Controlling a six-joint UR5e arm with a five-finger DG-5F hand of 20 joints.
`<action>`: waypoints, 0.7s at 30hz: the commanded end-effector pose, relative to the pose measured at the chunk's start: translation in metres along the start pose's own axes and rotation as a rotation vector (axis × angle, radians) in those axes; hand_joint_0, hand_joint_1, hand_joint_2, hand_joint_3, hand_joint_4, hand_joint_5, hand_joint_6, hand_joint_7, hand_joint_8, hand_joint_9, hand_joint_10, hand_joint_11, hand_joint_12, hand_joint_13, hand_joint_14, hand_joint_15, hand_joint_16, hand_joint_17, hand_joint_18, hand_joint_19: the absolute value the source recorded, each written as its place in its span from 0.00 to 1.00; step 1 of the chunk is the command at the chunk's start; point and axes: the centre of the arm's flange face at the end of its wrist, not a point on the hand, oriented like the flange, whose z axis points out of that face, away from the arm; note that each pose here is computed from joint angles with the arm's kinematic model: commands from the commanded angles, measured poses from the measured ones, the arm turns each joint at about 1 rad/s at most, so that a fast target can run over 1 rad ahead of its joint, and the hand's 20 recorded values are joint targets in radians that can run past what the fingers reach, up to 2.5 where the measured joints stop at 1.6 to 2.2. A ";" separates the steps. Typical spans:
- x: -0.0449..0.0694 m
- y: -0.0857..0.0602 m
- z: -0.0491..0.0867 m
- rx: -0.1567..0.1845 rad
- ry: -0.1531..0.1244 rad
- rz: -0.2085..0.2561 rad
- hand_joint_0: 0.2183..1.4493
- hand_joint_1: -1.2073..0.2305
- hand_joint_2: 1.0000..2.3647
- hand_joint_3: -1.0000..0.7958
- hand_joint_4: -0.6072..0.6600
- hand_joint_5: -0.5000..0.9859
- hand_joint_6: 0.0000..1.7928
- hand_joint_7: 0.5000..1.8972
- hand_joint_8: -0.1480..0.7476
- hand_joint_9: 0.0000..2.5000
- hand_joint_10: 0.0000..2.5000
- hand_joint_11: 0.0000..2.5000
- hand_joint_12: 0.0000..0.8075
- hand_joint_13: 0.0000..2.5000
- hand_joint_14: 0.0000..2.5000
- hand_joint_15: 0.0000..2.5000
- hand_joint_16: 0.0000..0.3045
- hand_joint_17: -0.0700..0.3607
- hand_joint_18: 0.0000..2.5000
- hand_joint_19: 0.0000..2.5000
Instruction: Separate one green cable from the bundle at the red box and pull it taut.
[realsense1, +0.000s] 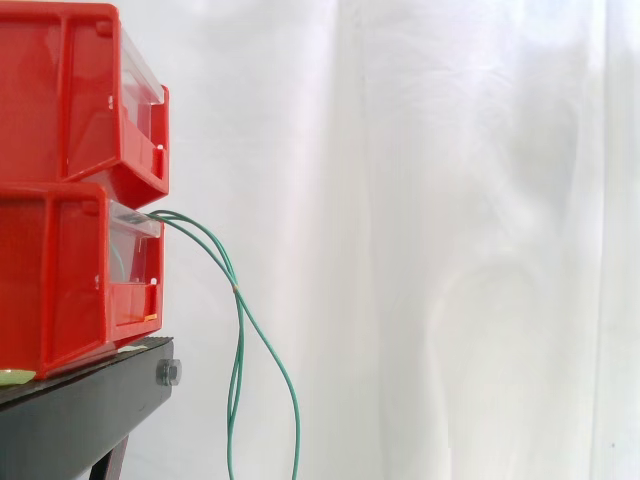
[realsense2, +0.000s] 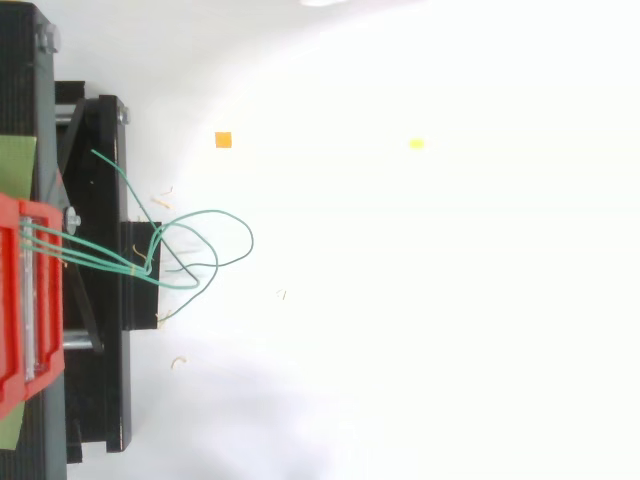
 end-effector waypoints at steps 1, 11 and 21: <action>0.001 -0.004 -0.002 0.023 0.012 -0.036 0.11 0.54 0.00 0.28 0.65 0.21 0.28 0.10 0.58 0.49 0.00 0.12 0.60 0.48 0.00 0.15 0.32 0.67 0.62 0.09; 0.033 -0.049 0.024 -0.098 -0.051 0.092 0.11 0.55 0.00 0.28 0.66 0.21 0.28 0.11 0.58 0.55 0.00 0.13 0.63 0.52 0.00 0.15 0.31 0.66 0.69 0.09; 0.095 -0.138 0.089 -0.021 0.035 0.347 0.11 0.55 0.00 0.28 0.67 0.21 0.28 0.11 0.57 0.59 0.00 0.16 0.63 0.55 0.01 0.16 0.31 0.66 0.70 0.10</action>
